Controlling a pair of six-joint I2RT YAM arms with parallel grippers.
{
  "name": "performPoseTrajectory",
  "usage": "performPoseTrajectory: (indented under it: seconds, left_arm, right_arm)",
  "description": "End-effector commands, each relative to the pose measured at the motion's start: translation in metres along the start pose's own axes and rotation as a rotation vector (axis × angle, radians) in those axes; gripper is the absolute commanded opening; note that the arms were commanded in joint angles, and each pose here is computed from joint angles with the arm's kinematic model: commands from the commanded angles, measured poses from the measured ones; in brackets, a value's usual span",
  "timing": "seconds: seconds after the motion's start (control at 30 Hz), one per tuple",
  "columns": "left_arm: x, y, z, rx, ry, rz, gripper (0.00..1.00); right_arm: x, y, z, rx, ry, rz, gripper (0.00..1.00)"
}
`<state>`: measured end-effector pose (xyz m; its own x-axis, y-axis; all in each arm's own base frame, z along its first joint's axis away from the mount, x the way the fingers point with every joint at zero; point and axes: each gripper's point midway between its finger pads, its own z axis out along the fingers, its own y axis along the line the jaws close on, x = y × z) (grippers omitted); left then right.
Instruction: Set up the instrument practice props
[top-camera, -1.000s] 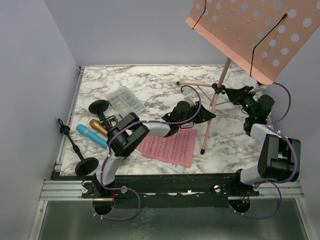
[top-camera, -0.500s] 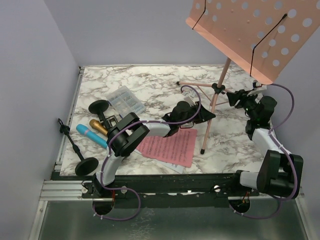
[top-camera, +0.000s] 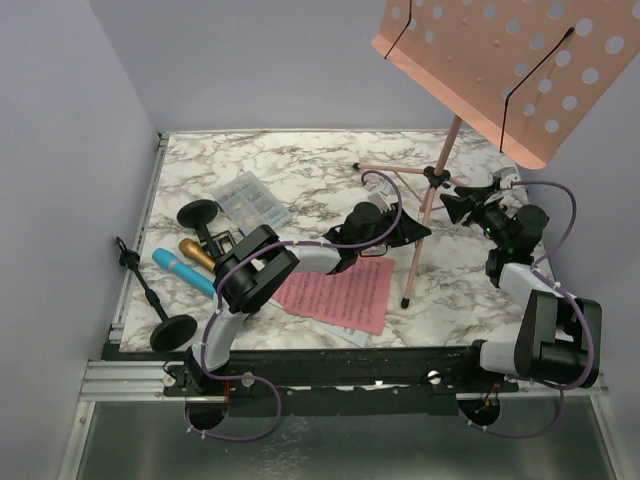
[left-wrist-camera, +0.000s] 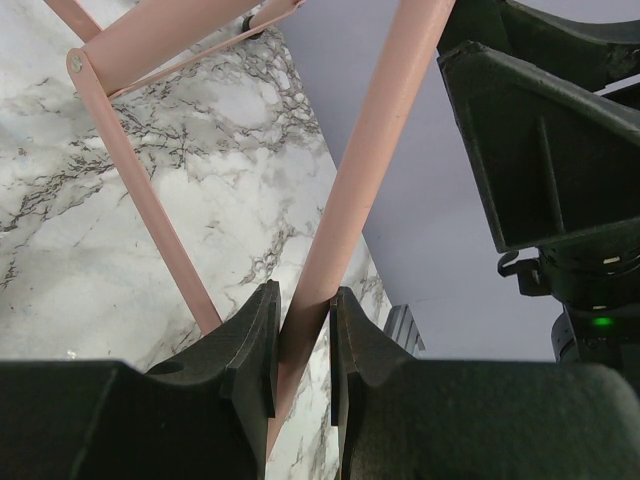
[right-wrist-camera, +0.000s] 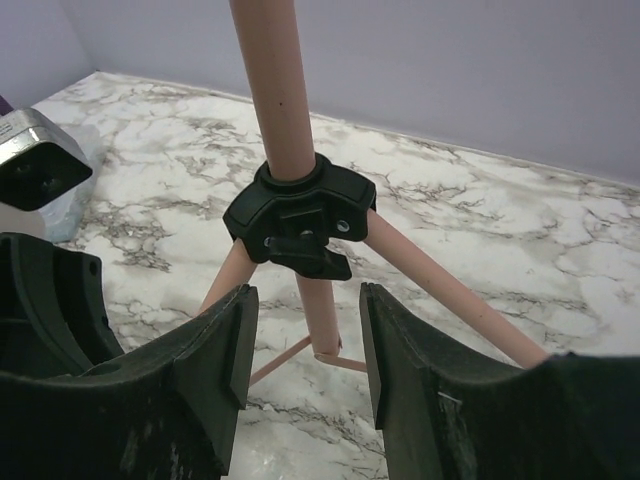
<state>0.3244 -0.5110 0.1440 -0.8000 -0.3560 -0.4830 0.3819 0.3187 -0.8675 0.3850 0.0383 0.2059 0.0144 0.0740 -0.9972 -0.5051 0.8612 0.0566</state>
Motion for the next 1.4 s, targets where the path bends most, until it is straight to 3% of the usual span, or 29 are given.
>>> performPoseTrajectory:
  seconds: [0.0,0.43,0.7,0.73,0.87,0.97,1.13,1.23,1.37]
  left_arm:
    - [0.040,0.079,-0.017,-0.256,0.112,-0.098,0.00]
    - [0.040,0.079,-0.017,-0.259,0.110,-0.104,0.00]
    - [0.041,0.081,-0.016,-0.262,0.112,-0.109,0.00]
    - [0.041,0.081,-0.016,-0.261,0.112,-0.110,0.00]
    - [0.041,0.080,-0.016,-0.261,0.110,-0.109,0.00]
    - [0.040,0.079,-0.017,-0.260,0.107,-0.107,0.00]
    - [0.041,0.079,-0.018,-0.263,0.108,-0.108,0.00]
    - [0.040,0.078,-0.018,-0.260,0.105,-0.109,0.00]
    - [0.040,0.078,-0.017,-0.259,0.103,-0.116,0.00]
  right_arm:
    - [-0.015,0.004,0.008,-0.056,-0.053,-0.019,0.53]
    - [-0.019,-0.002,0.019,-0.047,-0.077,0.143,0.40]
    - [-0.031,-0.008,0.023,-0.016,-0.086,0.230,0.42]
    - [-0.030,-0.012,0.025,0.008,-0.074,0.270,0.41]
    - [-0.008,-0.045,0.028,0.230,0.027,0.530,0.12]
    - [0.007,-0.046,0.028,0.263,0.077,0.624,0.07]
    - [0.039,-0.057,0.021,0.403,0.172,0.778,0.07]
    - [0.065,-0.063,0.017,0.500,0.255,0.887,0.18]
    - [0.083,-0.048,0.019,0.464,0.293,1.032,0.23]
